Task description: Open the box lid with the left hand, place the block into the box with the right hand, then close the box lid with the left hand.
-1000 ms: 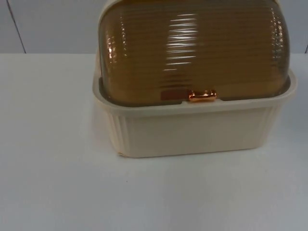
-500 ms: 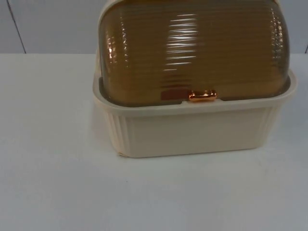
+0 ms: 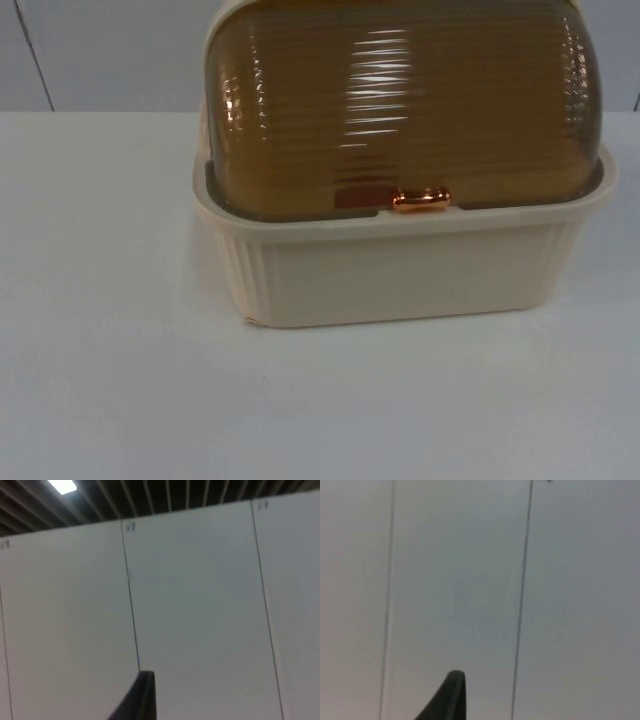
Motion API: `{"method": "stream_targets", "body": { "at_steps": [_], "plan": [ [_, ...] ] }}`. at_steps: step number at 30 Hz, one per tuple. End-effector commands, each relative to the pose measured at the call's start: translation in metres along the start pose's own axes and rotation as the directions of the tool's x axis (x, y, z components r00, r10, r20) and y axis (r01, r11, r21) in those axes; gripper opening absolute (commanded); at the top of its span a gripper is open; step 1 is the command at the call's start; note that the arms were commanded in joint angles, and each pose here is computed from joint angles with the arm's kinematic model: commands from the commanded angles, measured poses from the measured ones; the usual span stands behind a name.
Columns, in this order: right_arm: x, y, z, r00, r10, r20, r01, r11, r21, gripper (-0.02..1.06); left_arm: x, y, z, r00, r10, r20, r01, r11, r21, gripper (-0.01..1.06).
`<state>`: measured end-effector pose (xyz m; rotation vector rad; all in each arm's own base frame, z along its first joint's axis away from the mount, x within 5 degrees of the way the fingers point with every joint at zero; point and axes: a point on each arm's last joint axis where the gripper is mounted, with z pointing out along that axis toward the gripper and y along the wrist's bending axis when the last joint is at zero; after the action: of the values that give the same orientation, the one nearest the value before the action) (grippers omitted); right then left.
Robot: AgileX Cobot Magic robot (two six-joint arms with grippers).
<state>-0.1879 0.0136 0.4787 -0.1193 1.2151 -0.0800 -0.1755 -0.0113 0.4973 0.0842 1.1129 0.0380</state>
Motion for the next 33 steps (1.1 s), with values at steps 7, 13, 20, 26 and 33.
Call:
{"method": "stream_targets", "body": {
  "at_steps": [7,13,20,26,33],
  "plan": [
    [0.009,0.015,-0.026,1.0,0.018,-0.013,-0.019,0.993,-0.117,1.04,-0.002,-0.006,-0.04,1.0,-0.012,0.021,0.012,1.0,0.006,1.05],
    [0.012,0.011,-0.037,0.999,0.026,0.019,-0.023,0.99,-0.14,1.04,0.008,-0.009,-0.06,1.0,-0.016,-0.001,0.016,1.0,0.009,1.05],
    [0.016,-0.008,-0.039,0.999,0.037,0.021,-0.032,0.983,-0.183,1.04,0.024,-0.01,-0.061,0.999,-0.029,-0.045,0.03,0.999,0.013,1.05],
    [0.026,-0.008,-0.038,1.0,0.03,0.003,-0.029,0.985,-0.168,1.04,0.04,-0.009,-0.042,0.991,-0.035,-0.131,0.038,0.999,0.015,1.05],
    [0.035,-0.007,-0.026,0.997,0.061,-0.053,-0.069,0.983,-0.168,1.04,0.045,-0.012,-0.043,0.981,-0.044,-0.189,0.054,0.998,0.045,1.05]
  ]
}}
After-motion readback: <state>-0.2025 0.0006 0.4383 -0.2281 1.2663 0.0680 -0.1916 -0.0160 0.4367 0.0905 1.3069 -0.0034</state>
